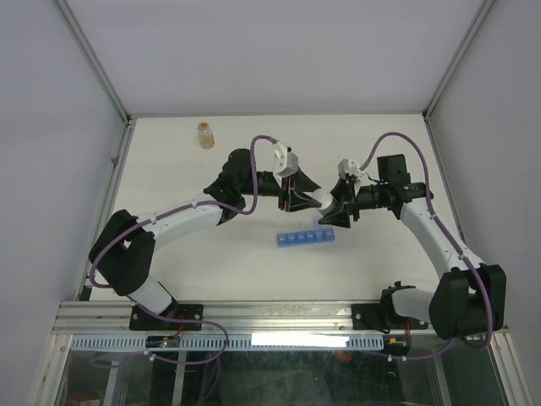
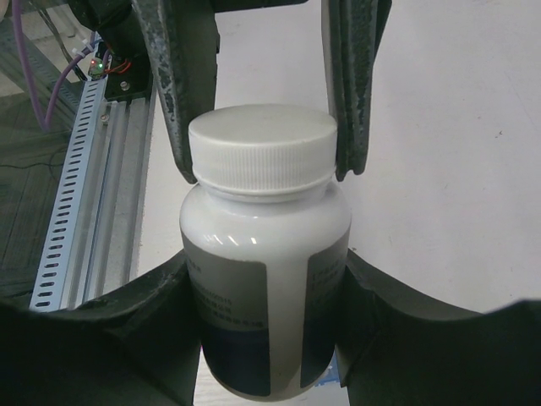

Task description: Sort the pills into containers

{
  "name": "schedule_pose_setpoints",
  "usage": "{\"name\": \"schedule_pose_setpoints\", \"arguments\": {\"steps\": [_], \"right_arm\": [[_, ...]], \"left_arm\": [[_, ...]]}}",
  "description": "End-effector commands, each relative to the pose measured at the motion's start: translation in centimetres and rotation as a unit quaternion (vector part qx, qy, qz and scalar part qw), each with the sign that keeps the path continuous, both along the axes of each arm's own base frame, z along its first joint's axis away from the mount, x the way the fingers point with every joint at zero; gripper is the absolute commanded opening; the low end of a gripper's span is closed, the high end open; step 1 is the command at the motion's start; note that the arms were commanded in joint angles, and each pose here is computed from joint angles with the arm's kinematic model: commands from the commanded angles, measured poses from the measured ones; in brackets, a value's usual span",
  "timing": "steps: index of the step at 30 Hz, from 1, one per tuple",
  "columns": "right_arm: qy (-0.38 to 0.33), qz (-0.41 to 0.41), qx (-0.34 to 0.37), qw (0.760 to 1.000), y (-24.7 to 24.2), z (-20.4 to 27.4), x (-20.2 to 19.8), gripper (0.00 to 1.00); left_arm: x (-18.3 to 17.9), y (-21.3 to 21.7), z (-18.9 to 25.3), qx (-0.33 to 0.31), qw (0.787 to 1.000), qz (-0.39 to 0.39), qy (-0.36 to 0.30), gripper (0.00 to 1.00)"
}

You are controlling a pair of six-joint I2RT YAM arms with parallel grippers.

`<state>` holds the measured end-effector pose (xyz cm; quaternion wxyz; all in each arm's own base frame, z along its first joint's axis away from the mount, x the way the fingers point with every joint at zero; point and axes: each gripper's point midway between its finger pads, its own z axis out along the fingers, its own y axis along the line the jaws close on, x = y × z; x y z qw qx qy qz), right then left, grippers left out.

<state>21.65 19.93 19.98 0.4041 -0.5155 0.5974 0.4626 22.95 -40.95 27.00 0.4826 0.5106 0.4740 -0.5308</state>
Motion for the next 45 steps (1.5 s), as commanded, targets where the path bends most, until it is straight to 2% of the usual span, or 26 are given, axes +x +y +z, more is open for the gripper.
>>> {"name": "schedule_pose_setpoints", "arguments": {"steps": [1, 4, 6, 10, 14, 16, 18, 19, 21, 24, 30, 35, 36, 39, 42, 45], "right_arm": [[-0.033, 0.011, 0.015, 0.999, 0.4, 1.8, 0.5, 0.0], [-0.032, 0.01, 0.013, 0.999, 0.4, 1.7, 0.5, 0.0], [-0.031, 0.01, 0.013, 0.999, 0.4, 1.7, 0.5, 0.0], [-0.03, 0.007, 0.011, 0.999, 0.3, 1.6, 0.7, 0.0], [-0.026, 0.006, 0.011, 1.0, 0.4, 1.5, 0.8, 0.0], [-0.026, 0.006, 0.011, 1.0, 0.4, 1.5, 0.8, 0.0], [-0.025, 0.007, 0.011, 1.0, 0.4, 1.5, 0.8, 0.0], [-0.026, 0.007, 0.012, 1.0, 0.4, 1.6, 0.7, 0.0], [-0.027, 0.007, 0.012, 1.0, 0.4, 1.6, 0.7, 0.0], [-0.027, 0.007, 0.012, 1.0, 0.4, 1.7, 0.7, 0.0], [-0.027, 0.008, 0.013, 1.0, 0.4, 1.7, 0.6, 0.0], [-0.028, 0.007, 0.013, 0.999, 0.4, 1.7, 0.7, 0.0], [-0.029, 0.008, 0.014, 0.999, 0.4, 1.8, 0.6, 0.0], [-0.028, 0.009, 0.015, 0.999, 0.4, 1.8, 0.6, 0.0], [-0.028, 0.01, 0.016, 0.999, 0.4, 1.8, 0.5, 0.0], [-0.029, 0.009, 0.015, 0.999, 0.4, 1.8, 0.5, 0.0]], "left_arm": [[-0.8, -0.7, 2.6, -0.024, 1.0, 0.001, -0.002, 0.18], [-1.0, -0.5, 2.8, -0.028, 0.999, 0.031, 0.022, 0.09], [-1.0, -0.2, 3.2, -0.04, 0.996, 0.069, 0.047, 0.0], [-0.1, 1.1, 4.6, -0.086, 0.97, 0.172, 0.146, 0.0], [0.1, 1.4, 4.4, -0.102, 0.943, 0.219, 0.227, 0.0], [0.2, 1.3, 4.1, -0.097, 0.936, 0.231, 0.246, 0.0], [-0.2, 1.2, 4.1, -0.09, 0.939, 0.222, 0.248, 0.18], [-0.4, 1.1, 4.1, -0.088, 0.941, 0.217, 0.245, 0.31], [-0.8, 1.1, 4.2, -0.087, 0.945, 0.206, 0.238, 0.48], [-1.2, 1.2, 4.5, -0.089, 0.95, 0.197, 0.226, 0.63], [-1.5, 1.7, 4.3, -0.084, 0.954, 0.196, 0.209, 0.77], [-0.9, 3.0, 4.1, -0.067, 0.959, 0.222, 0.164, 0.95], [-1.1, 3.4, 4.3, -0.062, 0.965, 0.211, 0.144, 0.98], [-1.5, 4.4, 4.6, -0.046, 0.984, 0.135, 0.11, 0.99], [-1.1, 5.5, 5.2, -0.037, 0.993, 0.062, 0.096, 0.99], [-1.4, 5.0, 4.8, -0.024, 0.998, 0.013, 0.049, 0.99]]}}
